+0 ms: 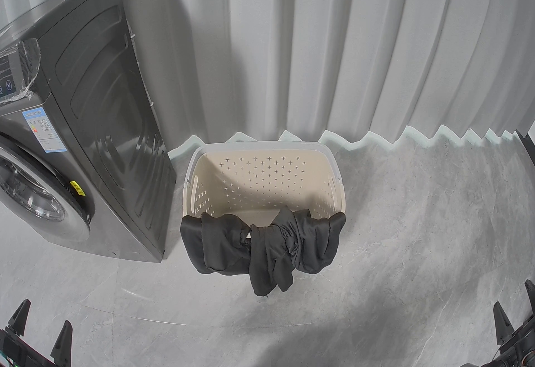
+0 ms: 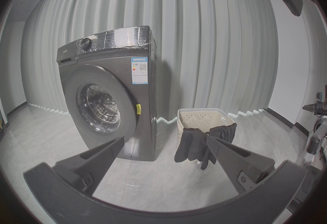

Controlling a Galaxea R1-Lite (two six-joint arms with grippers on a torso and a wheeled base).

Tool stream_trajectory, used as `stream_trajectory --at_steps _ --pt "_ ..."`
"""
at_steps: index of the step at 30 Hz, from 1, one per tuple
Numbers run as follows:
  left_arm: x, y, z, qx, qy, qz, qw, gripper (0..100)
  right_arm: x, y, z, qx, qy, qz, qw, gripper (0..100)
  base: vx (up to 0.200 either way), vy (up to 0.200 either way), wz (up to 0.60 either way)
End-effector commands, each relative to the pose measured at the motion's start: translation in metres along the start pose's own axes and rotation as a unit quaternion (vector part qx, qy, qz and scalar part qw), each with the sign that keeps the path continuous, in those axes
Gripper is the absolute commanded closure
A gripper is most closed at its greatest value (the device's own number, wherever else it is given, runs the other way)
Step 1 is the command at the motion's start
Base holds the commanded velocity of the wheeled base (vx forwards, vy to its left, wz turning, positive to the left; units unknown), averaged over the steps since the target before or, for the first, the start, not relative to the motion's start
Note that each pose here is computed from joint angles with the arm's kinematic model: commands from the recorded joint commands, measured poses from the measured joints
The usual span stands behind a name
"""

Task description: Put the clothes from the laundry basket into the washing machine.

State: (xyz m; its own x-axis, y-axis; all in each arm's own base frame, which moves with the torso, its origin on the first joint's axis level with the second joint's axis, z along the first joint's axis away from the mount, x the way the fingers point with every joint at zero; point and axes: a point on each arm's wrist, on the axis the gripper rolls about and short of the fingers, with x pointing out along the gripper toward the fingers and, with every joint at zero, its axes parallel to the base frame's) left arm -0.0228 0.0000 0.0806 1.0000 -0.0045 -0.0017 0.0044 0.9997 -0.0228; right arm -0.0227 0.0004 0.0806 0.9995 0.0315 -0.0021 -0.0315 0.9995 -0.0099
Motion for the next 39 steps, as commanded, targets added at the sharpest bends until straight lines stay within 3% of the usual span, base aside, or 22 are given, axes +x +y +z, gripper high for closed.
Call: stream_trajectory --at_steps 1,20,29,39 --pt "-0.0003 0.0001 -0.0044 0.000 -0.002 0.000 1.0000 0 -0.0001 0.0000 -0.0048 0.000 0.000 0.000 1.0000 0 0.000 0.000 0.00" --pt "-0.0003 0.0001 -0.0044 -0.001 -0.002 0.000 1.0000 0 -0.0001 0.0000 -0.0048 0.000 0.000 0.000 1.0000 0 0.126 0.000 0.00" --pt "-0.0003 0.0001 -0.0044 0.001 -0.002 0.000 1.0000 0 -0.0001 0.0000 -0.0048 0.000 0.000 0.000 1.0000 0 0.000 0.000 0.00" --pt "-0.0003 0.0001 -0.0044 0.000 -0.002 0.000 1.0000 0 -0.0001 0.0000 -0.0048 0.000 0.000 0.000 1.0000 0 0.180 0.000 0.00"
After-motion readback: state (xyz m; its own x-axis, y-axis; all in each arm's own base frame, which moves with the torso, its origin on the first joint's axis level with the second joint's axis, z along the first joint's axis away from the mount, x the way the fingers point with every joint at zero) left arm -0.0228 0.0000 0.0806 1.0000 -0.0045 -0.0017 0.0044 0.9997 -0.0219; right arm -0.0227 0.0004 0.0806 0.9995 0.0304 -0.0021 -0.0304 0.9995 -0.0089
